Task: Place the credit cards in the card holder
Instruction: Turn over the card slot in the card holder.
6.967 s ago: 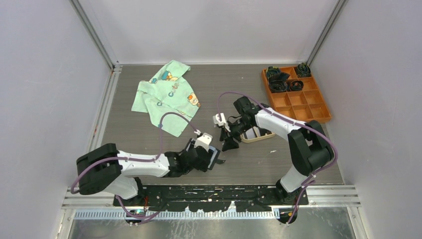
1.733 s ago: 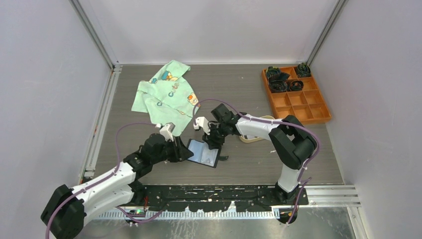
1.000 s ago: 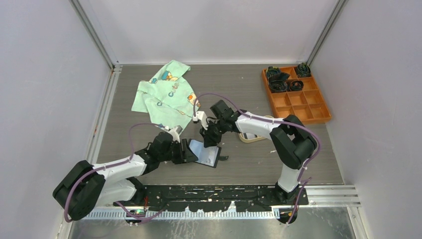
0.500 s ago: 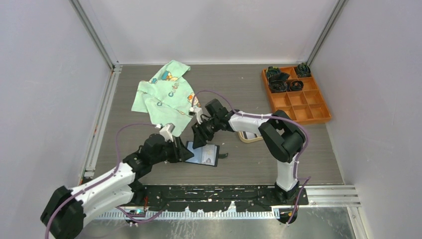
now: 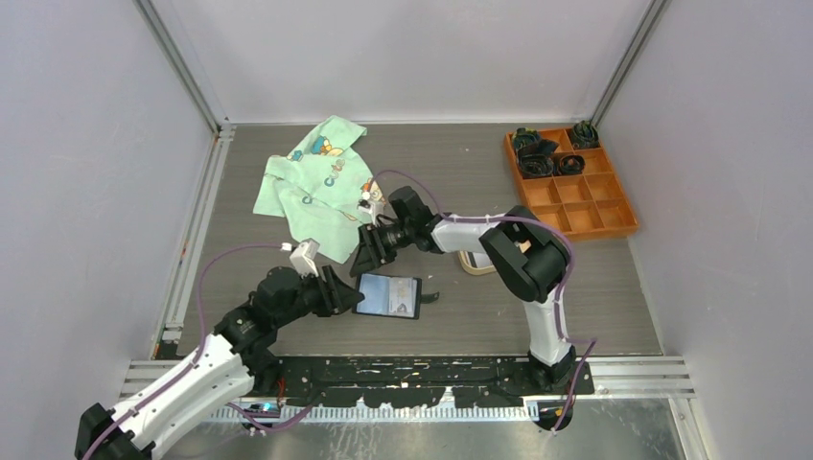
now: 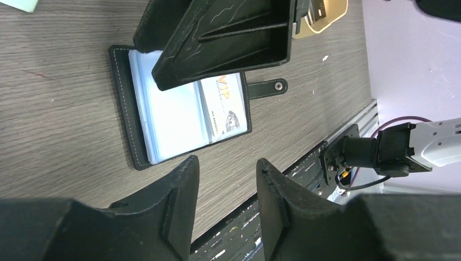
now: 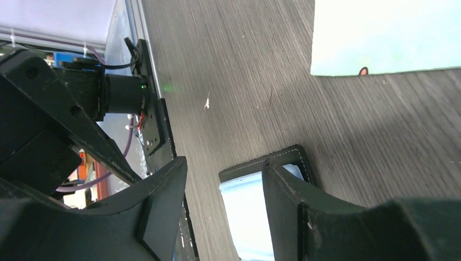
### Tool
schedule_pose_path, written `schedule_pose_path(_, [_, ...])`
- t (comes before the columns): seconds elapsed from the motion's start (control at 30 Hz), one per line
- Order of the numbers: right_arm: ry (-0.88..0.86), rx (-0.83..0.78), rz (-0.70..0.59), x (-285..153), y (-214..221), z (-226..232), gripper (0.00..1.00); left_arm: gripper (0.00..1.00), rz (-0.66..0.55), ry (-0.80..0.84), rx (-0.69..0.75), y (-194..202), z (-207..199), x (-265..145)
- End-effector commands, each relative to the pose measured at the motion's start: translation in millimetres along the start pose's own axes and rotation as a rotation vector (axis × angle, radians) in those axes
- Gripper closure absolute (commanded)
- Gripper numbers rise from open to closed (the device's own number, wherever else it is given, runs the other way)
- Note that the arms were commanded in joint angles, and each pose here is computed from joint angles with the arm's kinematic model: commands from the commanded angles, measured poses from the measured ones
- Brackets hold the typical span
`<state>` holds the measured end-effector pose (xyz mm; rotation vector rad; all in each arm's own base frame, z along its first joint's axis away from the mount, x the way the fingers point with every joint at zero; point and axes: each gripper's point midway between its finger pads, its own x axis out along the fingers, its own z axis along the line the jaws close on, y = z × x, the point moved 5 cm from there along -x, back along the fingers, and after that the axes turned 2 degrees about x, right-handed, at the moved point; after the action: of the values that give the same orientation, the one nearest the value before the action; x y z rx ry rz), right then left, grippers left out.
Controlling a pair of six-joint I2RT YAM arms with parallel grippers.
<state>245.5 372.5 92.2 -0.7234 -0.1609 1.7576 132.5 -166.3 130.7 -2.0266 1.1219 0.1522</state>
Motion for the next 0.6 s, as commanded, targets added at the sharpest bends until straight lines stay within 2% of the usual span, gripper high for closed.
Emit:
schedule_pose_path(0.0, [0.073, -0.238, 0.010, -34.3, -28.6, 24.4, 0.42, 0.56, -0.019, 0.065, -0.039, -1.2, -6.4, 8.4])
schedule_pose_path(0.17, [0.285, -0.547, 0.132, -83.0, -25.8, 15.7, 0.44, 0.55, -0.026, 0.003, 0.010, -3.9, 4.2, 20.9])
schedule_pose_path(0.27, [0.331, -0.630, 0.147, -113.0, -23.0, 12.8, 0.44, 0.49, -0.015, -0.108, 0.061, -5.8, 18.4, 25.5])
schedule_pose_path(0.4, [0.341, -0.655, 0.065, -154.6, -32.2, 15.7, 0.45, 0.46, 0.028, -0.170, 0.113, -6.3, 26.4, 34.8])
schedule_pose_path(0.57, [0.441, -0.681, -0.091, -210.7, -38.3, 13.4, 0.45, 0.46, 0.096, -0.167, 0.119, 0.0, 28.2, 47.5])
